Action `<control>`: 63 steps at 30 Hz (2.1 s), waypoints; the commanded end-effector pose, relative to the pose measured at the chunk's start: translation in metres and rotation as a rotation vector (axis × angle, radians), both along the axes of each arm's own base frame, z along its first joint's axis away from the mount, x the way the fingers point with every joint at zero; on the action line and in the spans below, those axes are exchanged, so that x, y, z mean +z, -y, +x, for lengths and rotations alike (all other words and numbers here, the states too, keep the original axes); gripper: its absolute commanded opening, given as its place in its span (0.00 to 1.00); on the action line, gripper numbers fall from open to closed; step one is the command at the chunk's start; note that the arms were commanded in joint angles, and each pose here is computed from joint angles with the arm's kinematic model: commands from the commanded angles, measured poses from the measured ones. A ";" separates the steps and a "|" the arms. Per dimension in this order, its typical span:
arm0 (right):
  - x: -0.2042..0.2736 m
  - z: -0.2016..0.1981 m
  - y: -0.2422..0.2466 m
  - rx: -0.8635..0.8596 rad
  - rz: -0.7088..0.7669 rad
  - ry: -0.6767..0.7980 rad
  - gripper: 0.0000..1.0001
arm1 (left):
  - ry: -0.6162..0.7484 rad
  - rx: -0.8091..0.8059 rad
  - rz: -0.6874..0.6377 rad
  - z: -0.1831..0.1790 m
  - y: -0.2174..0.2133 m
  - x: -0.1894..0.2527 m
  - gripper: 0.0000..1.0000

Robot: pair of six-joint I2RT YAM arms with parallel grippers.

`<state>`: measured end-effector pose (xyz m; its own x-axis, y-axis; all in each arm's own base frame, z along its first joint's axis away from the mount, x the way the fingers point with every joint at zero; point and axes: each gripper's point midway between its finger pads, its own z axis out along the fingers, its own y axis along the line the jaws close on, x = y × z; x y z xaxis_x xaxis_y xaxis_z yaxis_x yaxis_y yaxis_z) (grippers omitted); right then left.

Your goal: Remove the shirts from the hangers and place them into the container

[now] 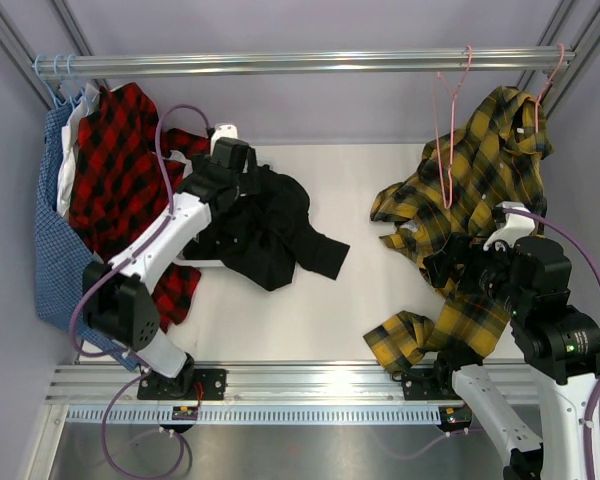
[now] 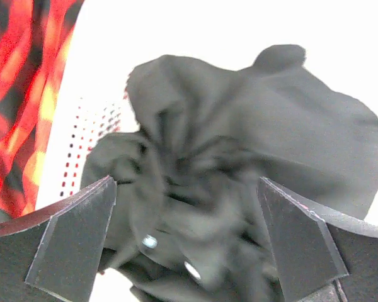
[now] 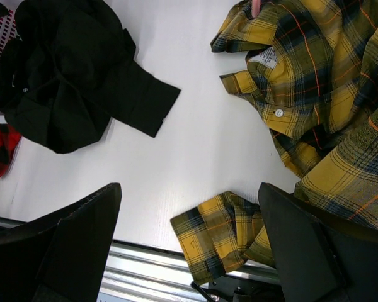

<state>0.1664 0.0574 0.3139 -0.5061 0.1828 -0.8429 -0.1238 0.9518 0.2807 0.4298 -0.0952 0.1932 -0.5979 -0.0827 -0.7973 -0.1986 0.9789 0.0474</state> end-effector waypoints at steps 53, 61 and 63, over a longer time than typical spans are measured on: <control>-0.001 -0.008 -0.013 0.076 0.032 -0.005 0.99 | -0.118 -0.419 0.036 -0.074 0.202 -0.045 0.00; 0.006 -0.009 -0.013 0.078 0.037 0.009 0.99 | 0.051 -0.144 0.130 -0.055 0.075 0.078 0.00; 0.008 -0.008 -0.014 0.081 0.041 0.018 0.99 | 0.053 -0.062 0.140 -0.054 0.037 0.081 0.00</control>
